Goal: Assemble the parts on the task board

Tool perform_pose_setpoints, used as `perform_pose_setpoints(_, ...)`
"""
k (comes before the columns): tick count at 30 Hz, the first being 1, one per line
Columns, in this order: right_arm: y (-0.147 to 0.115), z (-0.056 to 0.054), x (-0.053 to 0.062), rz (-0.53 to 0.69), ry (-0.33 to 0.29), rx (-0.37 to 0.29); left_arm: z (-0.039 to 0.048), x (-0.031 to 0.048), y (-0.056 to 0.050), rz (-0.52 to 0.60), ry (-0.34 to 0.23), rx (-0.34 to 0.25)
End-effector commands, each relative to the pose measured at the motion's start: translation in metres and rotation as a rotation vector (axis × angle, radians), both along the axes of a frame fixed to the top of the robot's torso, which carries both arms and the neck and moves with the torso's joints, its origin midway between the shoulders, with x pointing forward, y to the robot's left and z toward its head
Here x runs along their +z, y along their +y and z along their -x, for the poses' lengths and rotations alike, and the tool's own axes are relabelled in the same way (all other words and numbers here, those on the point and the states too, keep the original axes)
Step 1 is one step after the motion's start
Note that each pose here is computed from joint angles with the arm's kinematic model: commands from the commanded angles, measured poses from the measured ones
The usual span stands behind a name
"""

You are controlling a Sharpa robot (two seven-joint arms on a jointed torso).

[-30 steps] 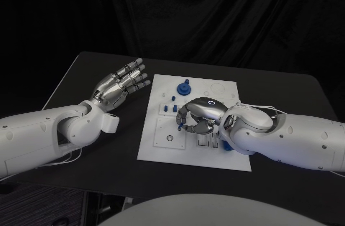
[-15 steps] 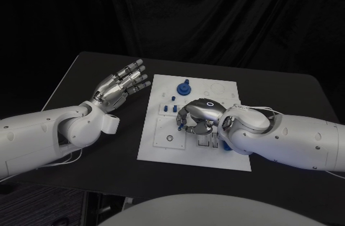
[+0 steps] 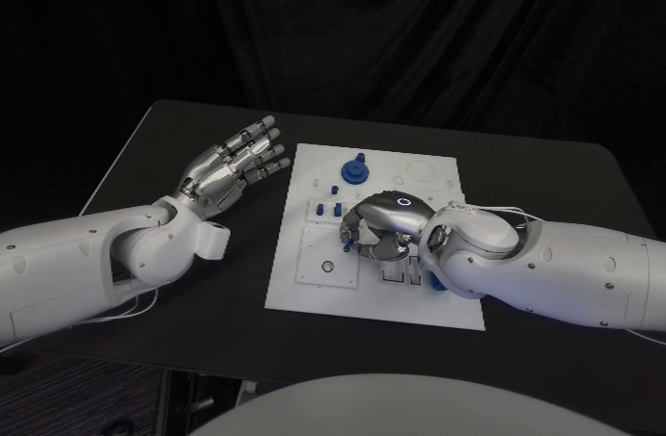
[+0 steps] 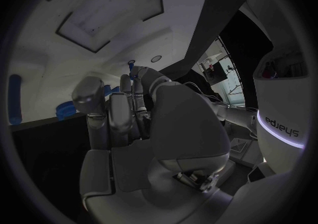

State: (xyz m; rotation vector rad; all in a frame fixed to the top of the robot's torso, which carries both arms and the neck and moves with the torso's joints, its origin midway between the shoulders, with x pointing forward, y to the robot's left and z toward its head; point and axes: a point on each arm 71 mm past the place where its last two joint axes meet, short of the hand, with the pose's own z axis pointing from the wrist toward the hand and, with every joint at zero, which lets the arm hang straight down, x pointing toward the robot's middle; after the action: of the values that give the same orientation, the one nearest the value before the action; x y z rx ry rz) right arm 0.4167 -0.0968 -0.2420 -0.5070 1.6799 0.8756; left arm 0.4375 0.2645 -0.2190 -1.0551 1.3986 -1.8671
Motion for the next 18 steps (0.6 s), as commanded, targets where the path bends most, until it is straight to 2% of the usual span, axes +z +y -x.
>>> perform_pose_setpoints(1, 0.0011, 0.0013, -0.0020, 0.017, 0.003, 0.003, 0.0007, 0.0053, 0.0005, 0.053, -0.062, 0.009)
perform_pose_setpoints(18, 0.0017, 0.0015, -0.0047, 0.042, 0.022, 0.002, 0.0009, 0.0041, 0.0005, 0.052, -0.057, 0.008)
